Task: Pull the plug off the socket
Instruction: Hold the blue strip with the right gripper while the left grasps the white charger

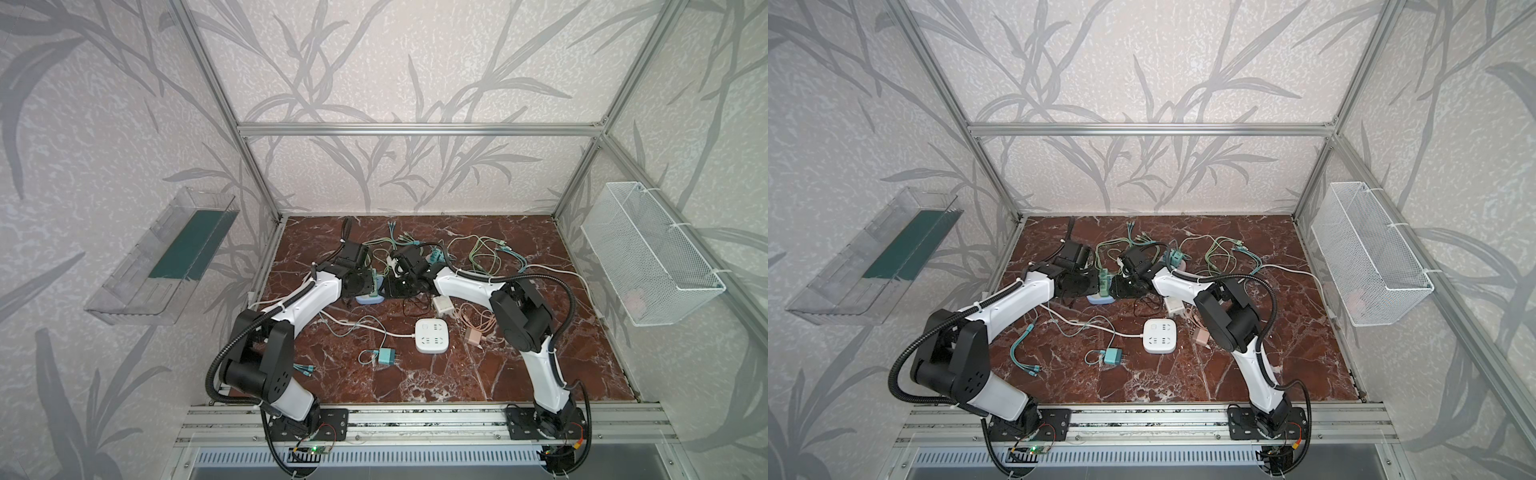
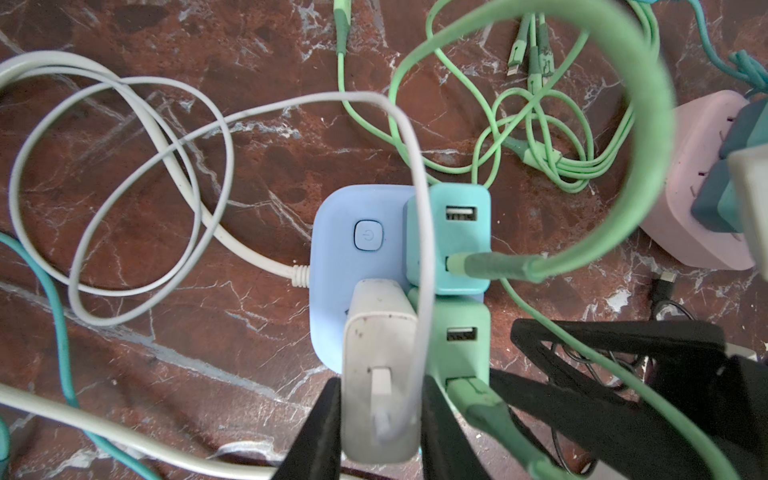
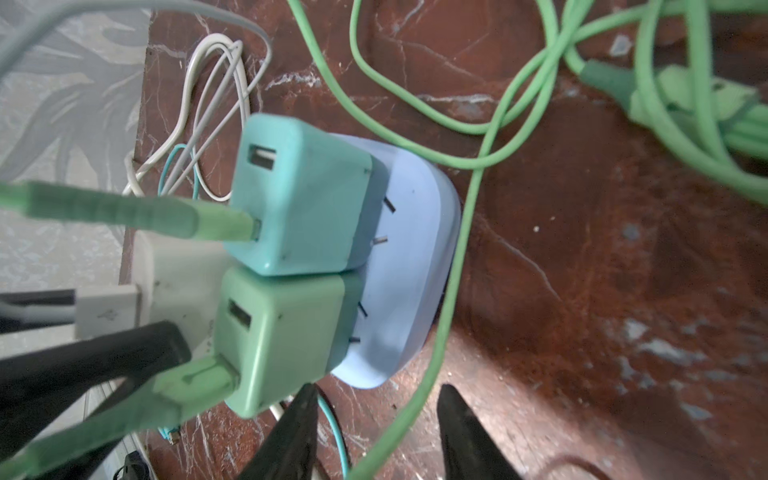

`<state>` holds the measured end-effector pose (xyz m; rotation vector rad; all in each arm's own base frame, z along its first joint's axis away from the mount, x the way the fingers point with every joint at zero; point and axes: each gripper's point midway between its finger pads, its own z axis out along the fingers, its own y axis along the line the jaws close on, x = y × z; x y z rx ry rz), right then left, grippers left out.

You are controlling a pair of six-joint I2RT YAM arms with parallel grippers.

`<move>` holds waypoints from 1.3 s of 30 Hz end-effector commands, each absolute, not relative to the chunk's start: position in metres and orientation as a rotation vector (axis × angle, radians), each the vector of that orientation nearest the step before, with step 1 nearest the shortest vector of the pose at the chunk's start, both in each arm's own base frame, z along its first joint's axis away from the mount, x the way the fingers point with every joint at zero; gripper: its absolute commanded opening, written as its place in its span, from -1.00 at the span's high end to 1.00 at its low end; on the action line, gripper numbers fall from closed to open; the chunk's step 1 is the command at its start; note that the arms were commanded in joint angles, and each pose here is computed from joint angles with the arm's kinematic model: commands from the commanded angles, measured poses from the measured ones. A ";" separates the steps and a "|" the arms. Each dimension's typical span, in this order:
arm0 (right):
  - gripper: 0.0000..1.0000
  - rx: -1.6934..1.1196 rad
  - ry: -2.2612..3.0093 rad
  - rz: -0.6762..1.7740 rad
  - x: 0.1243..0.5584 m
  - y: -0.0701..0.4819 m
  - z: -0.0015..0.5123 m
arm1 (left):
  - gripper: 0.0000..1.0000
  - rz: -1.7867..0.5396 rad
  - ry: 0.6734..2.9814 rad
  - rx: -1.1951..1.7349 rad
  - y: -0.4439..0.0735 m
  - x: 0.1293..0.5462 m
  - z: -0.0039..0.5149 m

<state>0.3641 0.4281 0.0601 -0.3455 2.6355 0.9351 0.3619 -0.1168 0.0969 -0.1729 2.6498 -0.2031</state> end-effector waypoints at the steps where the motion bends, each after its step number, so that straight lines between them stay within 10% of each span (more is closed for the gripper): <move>1: 0.04 -0.322 2.641 0.923 0.371 0.428 0.059 | 0.39 -0.249 2.658 -0.110 -0.126 0.357 0.099; 39: 0.34 -0.433 2.791 0.734 0.357 0.399 0.019 | 0.42 -0.389 2.640 0.031 -0.159 0.341 0.117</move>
